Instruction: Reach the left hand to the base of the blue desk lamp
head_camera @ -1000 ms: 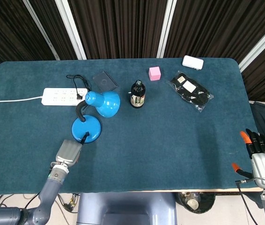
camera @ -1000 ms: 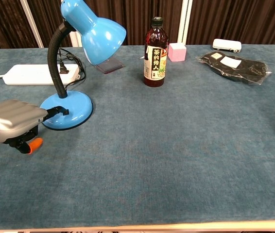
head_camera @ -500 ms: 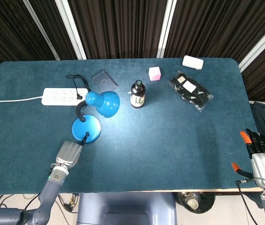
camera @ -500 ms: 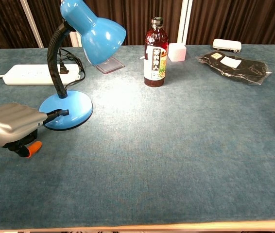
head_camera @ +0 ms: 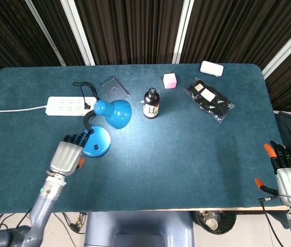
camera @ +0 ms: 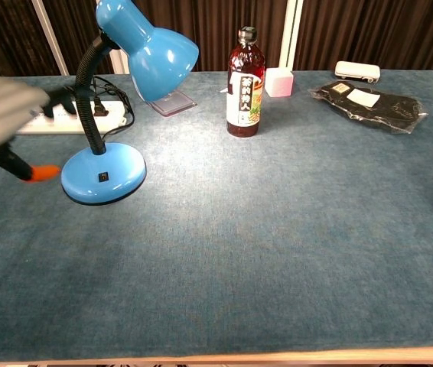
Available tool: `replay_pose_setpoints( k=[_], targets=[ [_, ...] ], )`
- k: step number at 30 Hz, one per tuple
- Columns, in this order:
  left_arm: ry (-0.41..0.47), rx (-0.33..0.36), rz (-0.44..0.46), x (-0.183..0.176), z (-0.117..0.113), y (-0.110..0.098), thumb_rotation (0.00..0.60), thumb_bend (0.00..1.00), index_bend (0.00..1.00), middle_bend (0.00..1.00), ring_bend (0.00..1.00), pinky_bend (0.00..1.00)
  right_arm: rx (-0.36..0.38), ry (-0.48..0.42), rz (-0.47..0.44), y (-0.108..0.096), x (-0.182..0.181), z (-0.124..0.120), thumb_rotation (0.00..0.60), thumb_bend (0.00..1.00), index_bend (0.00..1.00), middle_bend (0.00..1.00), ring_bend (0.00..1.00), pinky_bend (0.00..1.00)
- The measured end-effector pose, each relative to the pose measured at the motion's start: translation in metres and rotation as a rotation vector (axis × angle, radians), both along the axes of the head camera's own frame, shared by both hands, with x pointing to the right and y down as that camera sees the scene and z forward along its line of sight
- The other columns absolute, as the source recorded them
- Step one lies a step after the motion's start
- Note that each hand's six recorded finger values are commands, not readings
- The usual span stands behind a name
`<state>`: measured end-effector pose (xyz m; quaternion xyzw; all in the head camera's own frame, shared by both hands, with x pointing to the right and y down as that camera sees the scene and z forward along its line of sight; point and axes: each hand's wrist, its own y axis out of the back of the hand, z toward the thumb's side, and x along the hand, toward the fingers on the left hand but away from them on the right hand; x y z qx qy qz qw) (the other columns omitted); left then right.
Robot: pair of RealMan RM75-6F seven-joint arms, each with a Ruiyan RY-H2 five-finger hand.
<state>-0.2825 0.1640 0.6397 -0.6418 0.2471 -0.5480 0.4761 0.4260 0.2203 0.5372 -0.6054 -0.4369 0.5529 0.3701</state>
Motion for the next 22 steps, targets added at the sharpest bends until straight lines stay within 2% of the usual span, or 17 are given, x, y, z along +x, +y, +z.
replay_pose_setpoints(
  k=[4, 17, 22],
  targets=[
    [-0.023, 0.018, -0.034, -0.036, -0.017, 0.007, 0.6, 0.06, 0.0, 0.0, 0.0, 0.0, 0.002, 0.009, -0.004, 0.0, 0.0, 0.0, 0.6, 0.25, 0.0, 0.0, 0.0, 0.0],
    [0.001, 0.049, -0.195, -0.145, -0.063, 0.061, 0.6, 0.05, 0.0, 0.0, 0.0, 0.0, 0.002, 0.03, -0.019, 0.001, -0.001, 0.001, 0.6, 0.25, 0.0, 0.0, 0.0, 0.0],
    [0.017, 0.04, -0.236, -0.162, -0.068, 0.067, 0.6, 0.05, 0.0, 0.0, 0.0, 0.0, 0.001, 0.029, -0.024, 0.002, -0.002, 0.001, 0.6, 0.25, 0.0, 0.0, 0.0, 0.0]
  ],
)
